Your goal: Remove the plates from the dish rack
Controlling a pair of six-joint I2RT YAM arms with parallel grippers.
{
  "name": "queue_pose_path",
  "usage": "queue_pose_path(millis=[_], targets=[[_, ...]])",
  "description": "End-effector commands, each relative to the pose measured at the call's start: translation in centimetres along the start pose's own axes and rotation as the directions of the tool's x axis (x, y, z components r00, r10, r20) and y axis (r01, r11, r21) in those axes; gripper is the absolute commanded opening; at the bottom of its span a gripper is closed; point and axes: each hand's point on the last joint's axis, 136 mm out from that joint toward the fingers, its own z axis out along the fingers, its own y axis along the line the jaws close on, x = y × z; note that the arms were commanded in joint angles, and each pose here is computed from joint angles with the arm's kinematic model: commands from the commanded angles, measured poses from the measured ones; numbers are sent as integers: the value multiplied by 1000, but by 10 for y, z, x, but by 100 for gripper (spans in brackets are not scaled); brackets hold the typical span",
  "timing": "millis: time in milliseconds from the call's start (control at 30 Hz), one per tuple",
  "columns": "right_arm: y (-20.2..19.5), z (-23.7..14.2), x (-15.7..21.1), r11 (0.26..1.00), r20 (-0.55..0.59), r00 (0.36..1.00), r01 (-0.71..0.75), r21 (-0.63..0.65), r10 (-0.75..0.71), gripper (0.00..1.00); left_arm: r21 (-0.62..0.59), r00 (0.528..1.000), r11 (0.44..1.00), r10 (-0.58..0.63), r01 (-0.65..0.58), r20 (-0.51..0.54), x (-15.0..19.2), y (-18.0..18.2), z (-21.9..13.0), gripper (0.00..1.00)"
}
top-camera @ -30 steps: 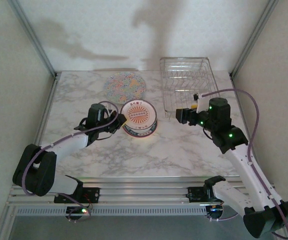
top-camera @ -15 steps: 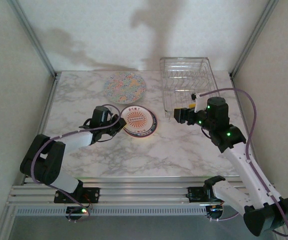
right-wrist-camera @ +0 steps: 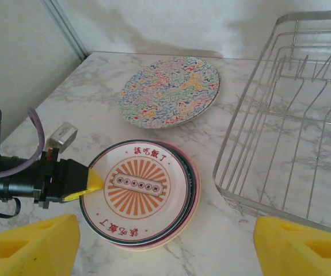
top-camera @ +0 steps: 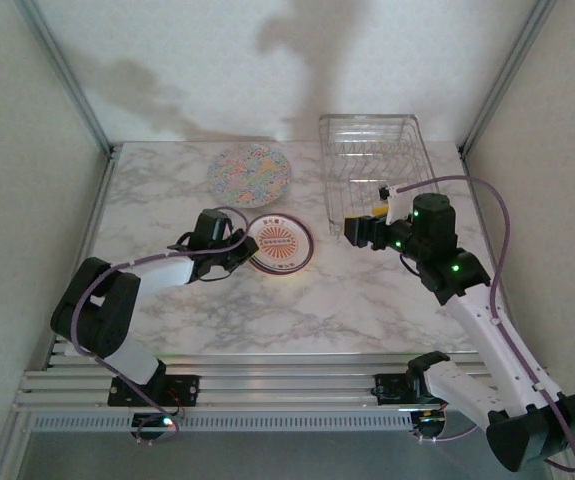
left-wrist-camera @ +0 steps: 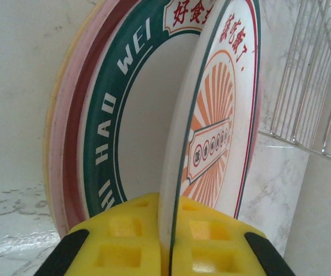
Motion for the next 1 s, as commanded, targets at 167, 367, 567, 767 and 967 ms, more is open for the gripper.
queue_pose_path(millis=[167,367,567,767,967], targets=[[8,1,-9,999,23,1000,21,-30,-21,79,7,999,1000,29,-29,15,-4,-9,3,0],[8,1,-9,999,22,1000,18,-32,-18,79,-16,1000,1000,19,-19,0,-2,-3,6,0],[9,1,-10,999,23,1000,15,-32,-14,79,-35,1000,999,17,-18,-11,-1,-2,7,7],[9,2,-10,999,20,1000,10,-32,-9,80,-55,1000,998,23,-24,-19,-2,-4,8,16],[9,2,-10,1000,21,1000,5,-30,-4,79,-106,999,993,41,-43,-18,-4,-2,6,31]])
